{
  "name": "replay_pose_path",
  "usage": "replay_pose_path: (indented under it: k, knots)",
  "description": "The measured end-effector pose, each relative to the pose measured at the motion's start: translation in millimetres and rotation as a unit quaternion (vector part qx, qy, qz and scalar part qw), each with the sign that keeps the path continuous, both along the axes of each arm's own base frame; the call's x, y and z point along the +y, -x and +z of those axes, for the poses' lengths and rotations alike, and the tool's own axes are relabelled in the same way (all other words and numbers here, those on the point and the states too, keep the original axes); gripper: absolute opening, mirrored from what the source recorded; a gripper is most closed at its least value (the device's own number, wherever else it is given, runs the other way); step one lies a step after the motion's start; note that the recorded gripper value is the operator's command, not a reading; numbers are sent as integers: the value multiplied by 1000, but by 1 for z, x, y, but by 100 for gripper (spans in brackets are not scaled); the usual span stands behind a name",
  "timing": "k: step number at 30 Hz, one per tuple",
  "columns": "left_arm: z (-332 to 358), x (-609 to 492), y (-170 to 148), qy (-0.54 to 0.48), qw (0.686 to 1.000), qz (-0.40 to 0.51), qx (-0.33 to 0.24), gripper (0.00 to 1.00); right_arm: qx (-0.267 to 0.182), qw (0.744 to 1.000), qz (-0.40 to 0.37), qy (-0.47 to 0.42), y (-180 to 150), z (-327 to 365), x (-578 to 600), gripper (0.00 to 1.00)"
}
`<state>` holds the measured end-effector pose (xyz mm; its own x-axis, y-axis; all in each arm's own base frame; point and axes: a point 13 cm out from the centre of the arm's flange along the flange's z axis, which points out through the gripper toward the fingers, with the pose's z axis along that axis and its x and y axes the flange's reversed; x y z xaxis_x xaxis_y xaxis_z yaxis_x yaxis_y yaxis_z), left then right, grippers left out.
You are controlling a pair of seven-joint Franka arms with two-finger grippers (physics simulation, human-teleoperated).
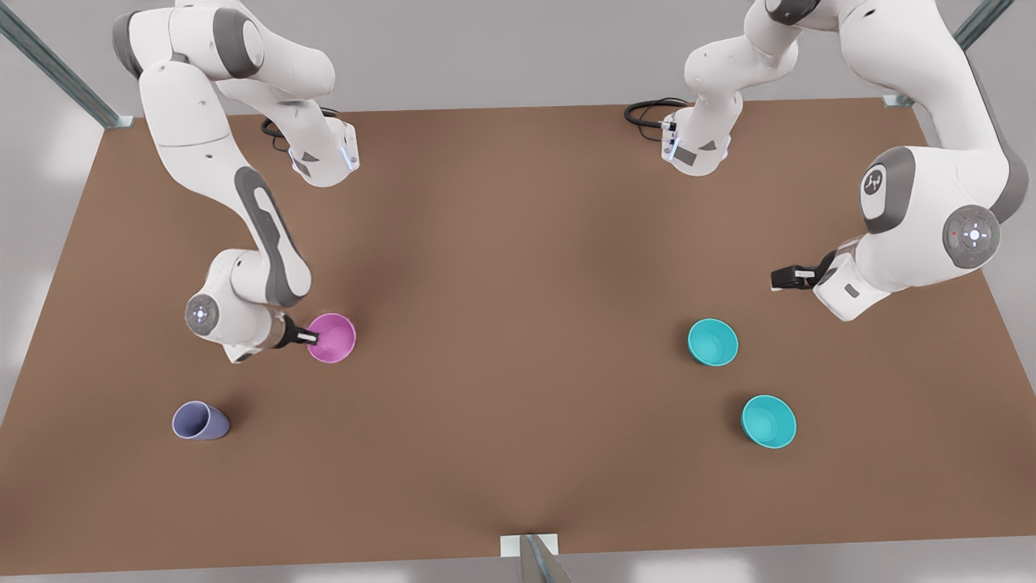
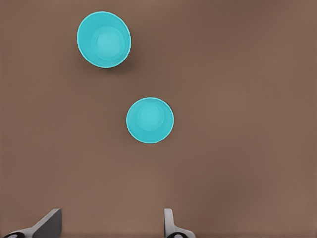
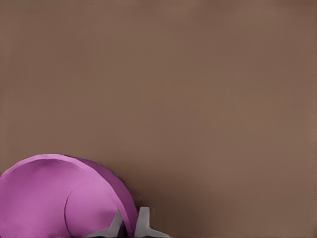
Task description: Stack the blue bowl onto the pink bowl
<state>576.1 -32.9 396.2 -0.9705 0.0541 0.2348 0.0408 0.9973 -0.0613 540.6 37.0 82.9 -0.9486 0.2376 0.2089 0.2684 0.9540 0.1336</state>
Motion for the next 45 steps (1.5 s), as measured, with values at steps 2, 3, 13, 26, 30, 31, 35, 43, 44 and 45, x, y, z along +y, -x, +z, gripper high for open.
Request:
replay_pose_path:
  k: [2,3,13,26,30,31,35,43,44,45]
  knots:
    - [-1,0,0,0,1000,1,1,100,-15,1000,8,-8,-24,23,12,21]
    - [-1,0,0,0,1000,1,1,100,-24,999,18,-17,-36,38,29,21]
    - [-5,3,1,0,1000,5,6,100,-74,981,137,-120,-72,29,404,21]
    - [-163,24,-6,35,996,53,66,100,-109,987,17,-117,-98,27,447,100]
    - [-243,30,13,44,992,100,68,100,-52,993,-59,-87,-149,76,293,100]
    - [-255,28,15,50,991,109,65,100,-23,994,-85,-70,-159,74,220,100]
    - [-291,18,11,67,988,132,45,100,27,995,-92,12,-134,163,22,100]
    - [-337,9,10,71,987,139,34,28,11,996,-17,85,-45,363,-66,100]
    - [-337,8,9,72,987,139,32,21,23,996,-10,87,-38,360,-71,100]
    - [-338,9,7,72,987,139,29,21,34,995,-5,91,-33,357,-78,100]
